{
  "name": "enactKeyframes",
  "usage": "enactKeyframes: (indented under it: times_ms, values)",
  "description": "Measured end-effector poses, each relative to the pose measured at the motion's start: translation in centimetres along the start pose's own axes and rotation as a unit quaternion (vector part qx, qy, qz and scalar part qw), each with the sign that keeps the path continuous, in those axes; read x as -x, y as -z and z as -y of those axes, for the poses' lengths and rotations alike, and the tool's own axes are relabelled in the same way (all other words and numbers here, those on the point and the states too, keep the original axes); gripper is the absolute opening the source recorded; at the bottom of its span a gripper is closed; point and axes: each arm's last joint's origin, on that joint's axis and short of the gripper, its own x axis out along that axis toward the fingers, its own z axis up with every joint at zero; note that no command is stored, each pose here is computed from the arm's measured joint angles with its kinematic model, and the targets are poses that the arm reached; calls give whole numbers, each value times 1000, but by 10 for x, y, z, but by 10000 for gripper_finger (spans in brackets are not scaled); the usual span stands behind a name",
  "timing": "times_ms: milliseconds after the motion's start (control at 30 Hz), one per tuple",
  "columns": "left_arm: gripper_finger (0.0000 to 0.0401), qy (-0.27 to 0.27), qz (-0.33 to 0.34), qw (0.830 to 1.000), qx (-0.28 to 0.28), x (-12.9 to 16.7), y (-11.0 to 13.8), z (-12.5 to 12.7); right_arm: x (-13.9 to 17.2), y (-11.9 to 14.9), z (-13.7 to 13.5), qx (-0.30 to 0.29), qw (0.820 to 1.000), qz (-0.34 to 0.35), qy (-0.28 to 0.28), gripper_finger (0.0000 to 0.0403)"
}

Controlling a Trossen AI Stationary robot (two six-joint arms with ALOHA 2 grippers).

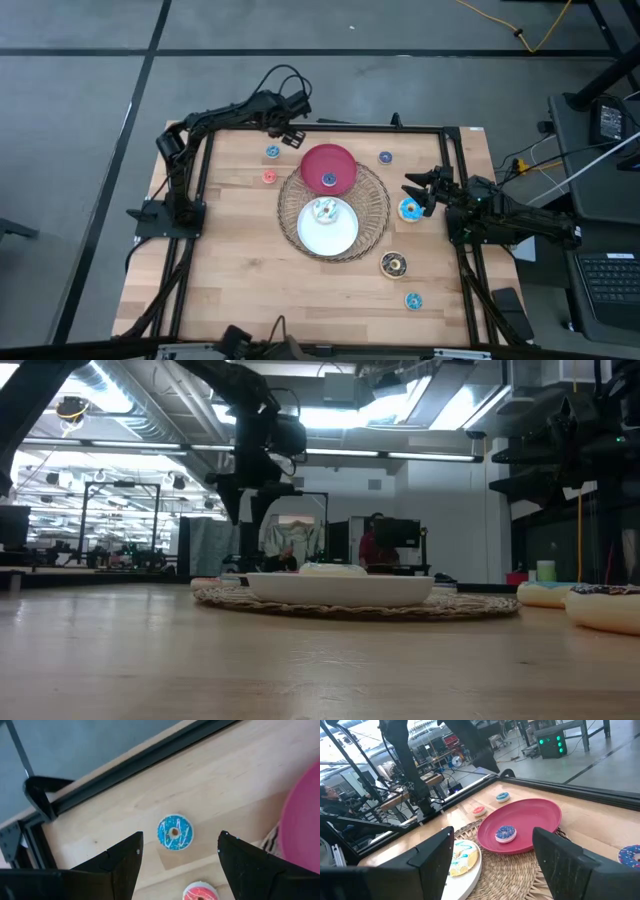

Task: Pick & Place donuts
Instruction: Put the small light blue donut on the red plate

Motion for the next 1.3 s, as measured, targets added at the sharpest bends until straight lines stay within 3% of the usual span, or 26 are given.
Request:
enactKeyframes:
  times_ms: [767, 1300]
  values:
    - [246, -5, -55, 997, 51, -57, 19, -20, 0, 0, 0, 0, 1000, 0, 0, 271]
    - [246, 0, -40, 997, 58, -86, 33, -19, 0, 0, 0, 0, 1000, 0, 0, 271]
